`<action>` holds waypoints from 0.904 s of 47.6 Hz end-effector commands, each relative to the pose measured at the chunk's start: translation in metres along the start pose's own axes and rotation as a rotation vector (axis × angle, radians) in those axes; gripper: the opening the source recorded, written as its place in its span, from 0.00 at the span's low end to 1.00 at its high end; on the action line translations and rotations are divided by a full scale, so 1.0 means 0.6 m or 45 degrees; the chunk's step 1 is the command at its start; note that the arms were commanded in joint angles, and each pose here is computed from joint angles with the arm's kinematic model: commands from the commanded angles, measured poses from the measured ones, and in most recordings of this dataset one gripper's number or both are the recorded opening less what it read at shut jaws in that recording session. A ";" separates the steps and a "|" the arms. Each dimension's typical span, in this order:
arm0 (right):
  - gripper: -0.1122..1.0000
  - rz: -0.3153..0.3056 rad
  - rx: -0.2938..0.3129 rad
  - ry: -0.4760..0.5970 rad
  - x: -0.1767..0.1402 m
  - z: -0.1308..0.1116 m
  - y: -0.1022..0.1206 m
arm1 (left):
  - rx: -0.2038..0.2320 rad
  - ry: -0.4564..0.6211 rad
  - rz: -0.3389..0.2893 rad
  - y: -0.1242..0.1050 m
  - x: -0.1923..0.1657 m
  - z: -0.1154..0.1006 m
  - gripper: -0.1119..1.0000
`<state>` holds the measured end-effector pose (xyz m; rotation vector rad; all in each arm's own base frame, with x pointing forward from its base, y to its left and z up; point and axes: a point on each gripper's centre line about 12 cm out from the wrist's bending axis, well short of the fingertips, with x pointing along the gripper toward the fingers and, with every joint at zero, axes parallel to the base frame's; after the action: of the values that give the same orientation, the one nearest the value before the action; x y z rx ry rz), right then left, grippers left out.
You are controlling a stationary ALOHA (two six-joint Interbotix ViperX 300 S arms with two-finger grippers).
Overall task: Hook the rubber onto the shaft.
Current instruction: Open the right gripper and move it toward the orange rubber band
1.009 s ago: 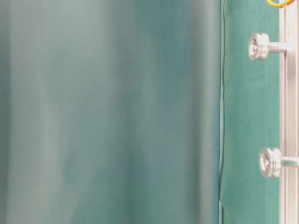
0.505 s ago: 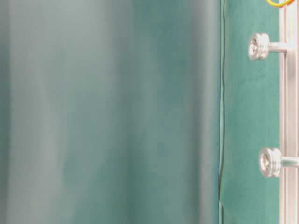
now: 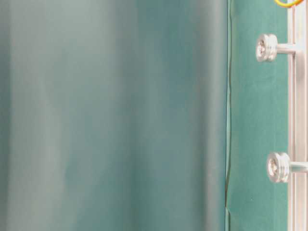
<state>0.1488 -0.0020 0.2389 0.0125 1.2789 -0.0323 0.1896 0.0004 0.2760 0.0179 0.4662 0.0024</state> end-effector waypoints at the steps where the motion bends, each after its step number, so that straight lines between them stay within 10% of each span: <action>1: 0.13 -0.001 0.002 -0.023 -0.010 0.010 0.000 | 0.005 -0.031 -0.002 0.000 -0.003 0.018 0.10; 9: 0.25 -0.001 0.002 -0.022 -0.009 0.010 0.000 | 0.004 -0.033 0.000 0.000 -0.003 0.019 0.10; 24: 0.98 -0.003 -0.001 -0.014 -0.008 0.010 0.000 | 0.004 -0.035 -0.001 0.000 -0.003 0.019 0.10; 43: 0.99 0.001 0.002 -0.018 -0.008 0.011 0.000 | 0.007 -0.031 -0.002 0.000 -0.003 0.018 0.10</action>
<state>0.1495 -0.0024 0.2377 0.0096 1.2881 -0.0342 0.1896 0.0004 0.2760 0.0179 0.4662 0.0024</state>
